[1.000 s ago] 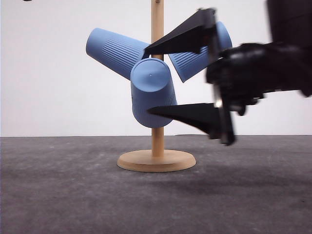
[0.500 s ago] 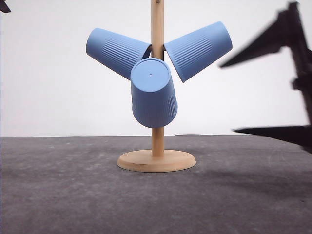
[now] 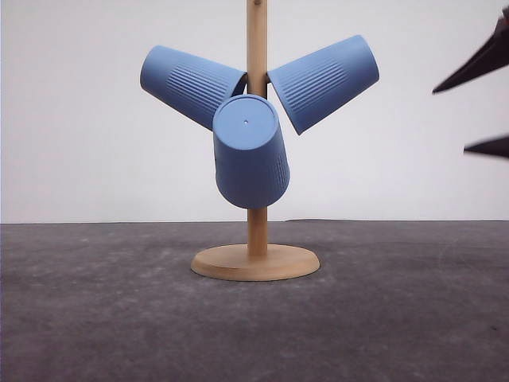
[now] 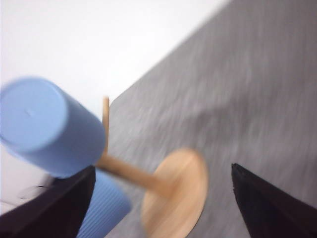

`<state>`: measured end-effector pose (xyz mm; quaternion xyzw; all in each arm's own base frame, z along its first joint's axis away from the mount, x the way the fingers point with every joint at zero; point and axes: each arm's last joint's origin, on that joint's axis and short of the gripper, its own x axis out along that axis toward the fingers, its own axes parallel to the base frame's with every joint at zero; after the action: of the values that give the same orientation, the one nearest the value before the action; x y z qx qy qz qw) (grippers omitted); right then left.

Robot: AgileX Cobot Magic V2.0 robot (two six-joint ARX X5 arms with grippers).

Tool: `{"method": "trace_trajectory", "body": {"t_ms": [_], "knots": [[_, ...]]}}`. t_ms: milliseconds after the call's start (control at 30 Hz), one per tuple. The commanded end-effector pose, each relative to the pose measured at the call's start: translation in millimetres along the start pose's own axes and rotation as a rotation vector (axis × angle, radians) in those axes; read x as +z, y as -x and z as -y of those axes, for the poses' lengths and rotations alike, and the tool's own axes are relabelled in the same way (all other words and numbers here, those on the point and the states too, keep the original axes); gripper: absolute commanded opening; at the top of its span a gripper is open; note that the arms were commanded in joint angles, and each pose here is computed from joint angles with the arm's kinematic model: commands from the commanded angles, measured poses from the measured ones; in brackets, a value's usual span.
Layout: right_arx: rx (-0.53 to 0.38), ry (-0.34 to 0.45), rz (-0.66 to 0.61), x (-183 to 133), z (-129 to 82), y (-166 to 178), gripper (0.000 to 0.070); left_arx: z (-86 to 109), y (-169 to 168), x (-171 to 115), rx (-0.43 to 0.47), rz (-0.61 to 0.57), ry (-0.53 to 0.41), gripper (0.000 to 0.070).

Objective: Place three cups

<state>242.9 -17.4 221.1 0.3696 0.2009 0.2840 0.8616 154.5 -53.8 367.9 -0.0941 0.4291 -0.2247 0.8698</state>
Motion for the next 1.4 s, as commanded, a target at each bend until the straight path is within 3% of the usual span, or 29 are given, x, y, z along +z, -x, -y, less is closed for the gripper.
{"method": "trace_trajectory", "body": {"t_ms": [0,133,267,333,400,600,800,1033,1100,1167,1200,1233,1267,1300,1367], "knots": [[-0.013,0.222,0.021,14.8,-4.8,-1.4,0.0542,1.3,4.7,4.6,0.01,0.035,-0.015,0.0435],[-0.114,0.379,-0.008,38.1,-15.5,-2.4,0.0538,-2.4,7.0,5.4,0.044,0.054,-0.004,0.0435],[-0.39,0.527,-0.138,53.9,-26.6,1.2,0.0538,-5.8,8.1,6.1,0.057,0.062,0.004,0.0435],[-0.528,0.55,-0.206,58.0,-33.0,4.2,0.0538,-6.8,8.5,6.3,0.063,0.064,-0.005,0.0435],[-0.579,0.526,-0.245,58.5,-37.8,7.7,0.0538,-7.8,8.8,6.6,0.067,0.067,-0.007,0.0435],[-0.618,0.465,-0.356,41.5,-57.6,20.4,0.0538,-11.3,10.6,9.3,0.073,0.098,-0.024,0.0435],[-0.607,0.54,-0.344,28.2,-92.7,34.1,0.0537,-17.1,9.9,5.1,0.039,0.14,-0.017,0.0435],[-0.538,0.608,-0.313,12.9,-117.9,49.3,0.0531,-32.5,-10.0,-28.2,0.043,0.241,-0.039,0.0434],[-0.536,0.61,-0.31,5.3,-115.7,53.3,0.045,-36.0,-15.9,-39.2,0.04,0.271,-0.051,0.0431],[-0.536,0.61,-0.309,-3.5,-110.7,56.4,0.0285,-39.0,-21.1,-48.6,0.038,0.295,-0.062,0.0376],[-0.536,0.609,-0.307,-7.7,-108.1,57.6,0.0201,-40.1,-23.0,-52.4,0.038,0.3,-0.072,0.0257],[-0.536,0.608,-0.304,-11.8,-105.5,58.8,0.0116,-41.0,-24.5,-55.8,0.039,0.3,-0.085,0.0087],[-0.535,0.608,-0.299,-14.6,-103.8,59.6,0.0037,-41.2,-24.9,-57.6,0.04,0.299,-0.095,0.0043],[-0.534,0.61,-0.296,-16.8,-102.6,60.5,0.0,-41.2,-24.8,-58.6,0.04,0.3,-0.103,0.0014],[-0.533,0.613,-0.291,-18.9,-102.1,61.8,0.0,-40.7,-23.9,-58.6,0.035,0.306,-0.11,0.0]]}}
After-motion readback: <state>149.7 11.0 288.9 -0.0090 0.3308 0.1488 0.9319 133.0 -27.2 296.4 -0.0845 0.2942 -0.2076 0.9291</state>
